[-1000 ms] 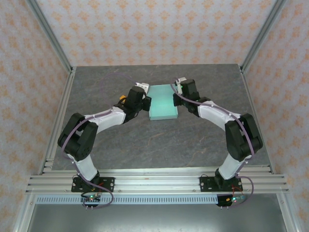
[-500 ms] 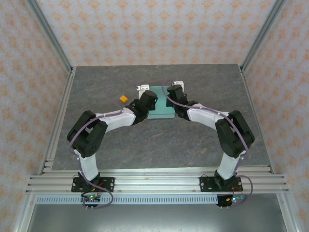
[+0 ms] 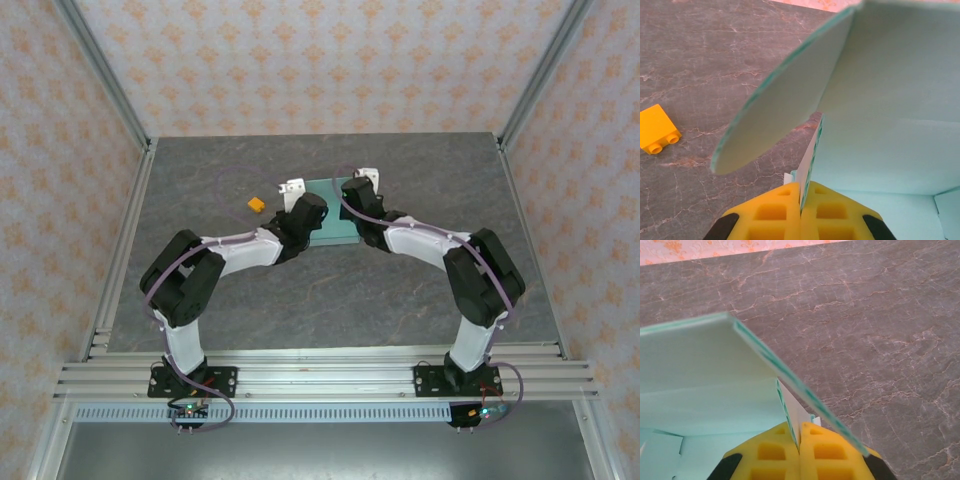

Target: Fold the paper box

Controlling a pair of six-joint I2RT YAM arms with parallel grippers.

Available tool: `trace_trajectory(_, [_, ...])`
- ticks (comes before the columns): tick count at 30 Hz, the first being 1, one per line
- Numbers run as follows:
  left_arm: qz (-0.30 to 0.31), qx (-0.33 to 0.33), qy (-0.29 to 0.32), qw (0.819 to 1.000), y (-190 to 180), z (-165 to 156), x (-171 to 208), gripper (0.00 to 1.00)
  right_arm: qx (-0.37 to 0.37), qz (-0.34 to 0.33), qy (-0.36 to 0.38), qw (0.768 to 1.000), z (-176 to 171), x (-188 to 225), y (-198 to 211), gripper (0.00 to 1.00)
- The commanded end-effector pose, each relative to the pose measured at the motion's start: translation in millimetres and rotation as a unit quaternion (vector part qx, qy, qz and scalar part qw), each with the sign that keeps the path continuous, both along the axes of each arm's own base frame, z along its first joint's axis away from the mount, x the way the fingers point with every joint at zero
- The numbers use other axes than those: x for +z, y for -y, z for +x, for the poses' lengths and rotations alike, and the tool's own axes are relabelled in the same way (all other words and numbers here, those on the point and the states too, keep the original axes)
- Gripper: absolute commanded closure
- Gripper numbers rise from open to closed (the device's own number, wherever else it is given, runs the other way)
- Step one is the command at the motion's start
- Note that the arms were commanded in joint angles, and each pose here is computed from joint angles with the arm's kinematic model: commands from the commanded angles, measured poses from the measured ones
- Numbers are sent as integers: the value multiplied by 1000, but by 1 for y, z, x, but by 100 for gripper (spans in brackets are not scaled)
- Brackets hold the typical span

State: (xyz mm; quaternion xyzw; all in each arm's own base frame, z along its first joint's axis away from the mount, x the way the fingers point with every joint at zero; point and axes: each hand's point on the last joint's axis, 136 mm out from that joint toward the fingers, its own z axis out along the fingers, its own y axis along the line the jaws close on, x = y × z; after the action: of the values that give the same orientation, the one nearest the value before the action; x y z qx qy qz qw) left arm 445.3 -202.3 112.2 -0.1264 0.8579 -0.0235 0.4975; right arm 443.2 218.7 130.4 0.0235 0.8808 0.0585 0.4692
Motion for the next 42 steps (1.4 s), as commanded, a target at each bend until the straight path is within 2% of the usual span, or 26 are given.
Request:
trace_trajectory(1, [16, 86, 40, 995, -34, -7, 13, 99, -66, -1, 22, 998, 3, 4, 27, 98])
trace_trajectory(13, [39, 112, 83, 989, -43, -36, 8, 99, -71, 15, 54, 996, -16, -4, 25, 98])
trace_trajectory(25, [71, 117, 89, 987, -52, -60, -16, 99, -65, 26, 80, 994, -39, -18, 21, 98])
trace_trajectory(42, [93, 113, 92, 985, -63, -79, -45, 100, -71, 27, 86, 993, -72, -50, 17, 98])
